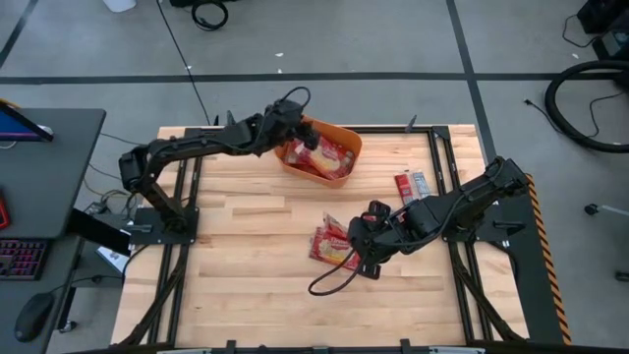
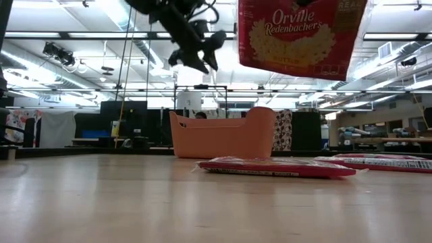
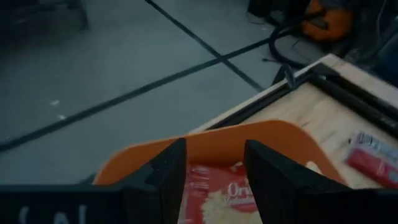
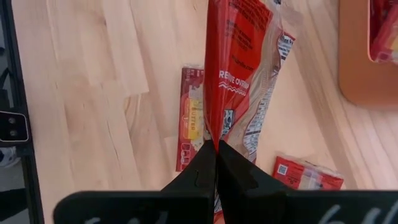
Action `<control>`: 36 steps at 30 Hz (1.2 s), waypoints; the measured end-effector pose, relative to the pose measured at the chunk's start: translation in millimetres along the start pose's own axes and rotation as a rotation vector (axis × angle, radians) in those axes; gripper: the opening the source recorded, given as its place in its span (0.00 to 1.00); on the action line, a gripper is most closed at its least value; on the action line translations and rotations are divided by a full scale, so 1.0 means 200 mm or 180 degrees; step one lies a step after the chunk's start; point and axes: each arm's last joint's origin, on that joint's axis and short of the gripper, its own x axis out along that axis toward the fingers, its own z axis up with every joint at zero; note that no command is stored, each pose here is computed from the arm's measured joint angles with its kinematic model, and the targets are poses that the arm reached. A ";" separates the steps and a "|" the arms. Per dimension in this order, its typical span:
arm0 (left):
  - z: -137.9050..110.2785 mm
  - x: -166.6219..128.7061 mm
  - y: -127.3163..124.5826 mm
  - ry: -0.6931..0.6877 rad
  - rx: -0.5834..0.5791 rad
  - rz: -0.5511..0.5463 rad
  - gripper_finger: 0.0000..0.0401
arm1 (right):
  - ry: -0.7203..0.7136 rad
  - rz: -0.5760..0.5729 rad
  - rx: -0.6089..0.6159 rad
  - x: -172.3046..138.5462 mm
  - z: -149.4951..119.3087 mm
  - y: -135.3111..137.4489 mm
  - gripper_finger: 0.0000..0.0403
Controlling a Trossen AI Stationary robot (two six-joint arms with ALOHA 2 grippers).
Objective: Sort popcorn bags into baskets
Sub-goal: Put the red popcorn bag into the orange bin
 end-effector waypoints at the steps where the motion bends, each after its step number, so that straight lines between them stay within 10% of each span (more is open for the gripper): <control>1: 0.03 -0.01 0.00 0.0002 0.0027 -0.0012 0.42 | -0.0008 -0.0009 0.0006 0.00 0.00 0.00 0.02; 13: 0.25 -0.47 -0.11 -0.0280 0.0981 -0.1615 0.42 | -0.0210 -0.0122 -0.0008 -0.02 0.08 -0.12 0.02; 24: 0.15 -0.65 -0.17 0.0230 0.1508 -0.3209 0.42 | -0.0615 0.0768 -0.0015 -0.29 0.11 -0.26 0.02; 36: 0.11 -0.78 -0.32 -0.0201 0.1932 -0.3470 0.42 | -0.1128 0.1531 0.0065 -0.49 0.13 -0.34 0.02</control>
